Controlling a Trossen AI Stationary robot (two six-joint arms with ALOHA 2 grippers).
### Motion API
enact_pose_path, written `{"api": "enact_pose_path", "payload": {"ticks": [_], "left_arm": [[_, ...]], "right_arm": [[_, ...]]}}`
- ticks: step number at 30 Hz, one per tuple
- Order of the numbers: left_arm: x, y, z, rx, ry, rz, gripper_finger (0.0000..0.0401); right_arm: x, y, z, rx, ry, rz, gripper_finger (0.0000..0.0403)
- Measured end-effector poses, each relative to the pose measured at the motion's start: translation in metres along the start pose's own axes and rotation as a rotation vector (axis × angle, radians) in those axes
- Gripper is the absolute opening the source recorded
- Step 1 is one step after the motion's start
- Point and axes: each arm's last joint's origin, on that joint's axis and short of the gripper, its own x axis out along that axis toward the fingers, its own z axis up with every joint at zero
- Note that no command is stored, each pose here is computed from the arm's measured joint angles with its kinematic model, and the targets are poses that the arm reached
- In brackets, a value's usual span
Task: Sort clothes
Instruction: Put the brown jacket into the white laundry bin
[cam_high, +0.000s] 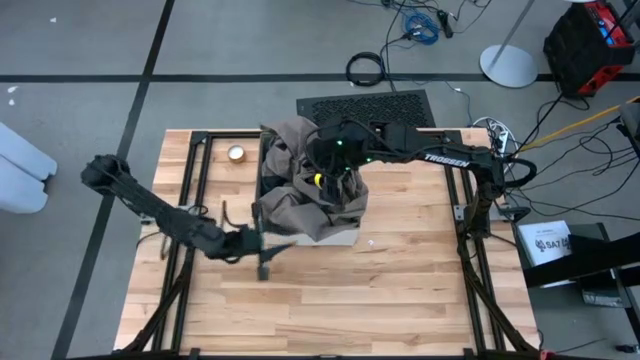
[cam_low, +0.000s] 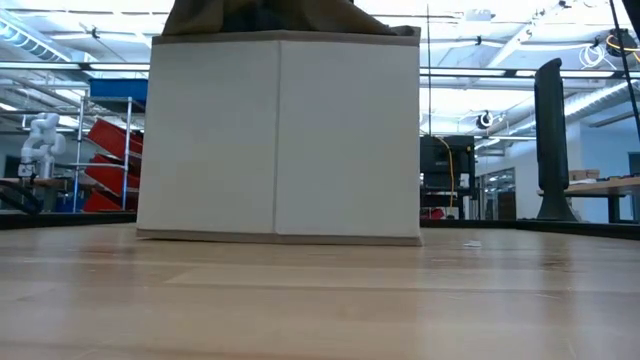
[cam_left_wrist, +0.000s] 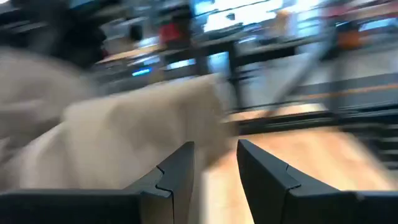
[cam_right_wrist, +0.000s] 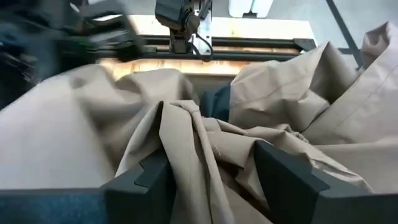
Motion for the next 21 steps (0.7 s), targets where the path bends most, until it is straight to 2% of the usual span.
{"api": "enact_pose_path", "payload": {"ticks": [3, 7, 11, 17, 21], "left_arm": [[0.012, 0.009, 0.002, 0.018, 0.003, 0.2, 0.0132], [0.026, 0.023, 0.007, 0.091, 0.008, 0.282, 0.0132], [0.036, 0.042, 0.012, 0.085, 0.002, 0.36, 0.0132], [0.044, 0.062, 0.009, 0.09, 0.015, 0.409, 0.0132], [0.048, 0.07, 0.001, 0.037, 0.052, 0.377, 0.0132]], "right_arm": [[0.002, 0.0, -0.003, 0.014, 0.016, 0.003, 0.0191], [0.013, 0.0, -0.014, 0.028, 0.067, 0.009, 0.019], [0.028, 0.0, -0.025, 0.022, 0.086, 0.015, 0.019], [0.04, 0.004, -0.037, -0.03, 0.102, 0.145, 0.019], [0.039, 0.005, -0.039, -0.06, 0.119, 0.155, 0.019]]}}
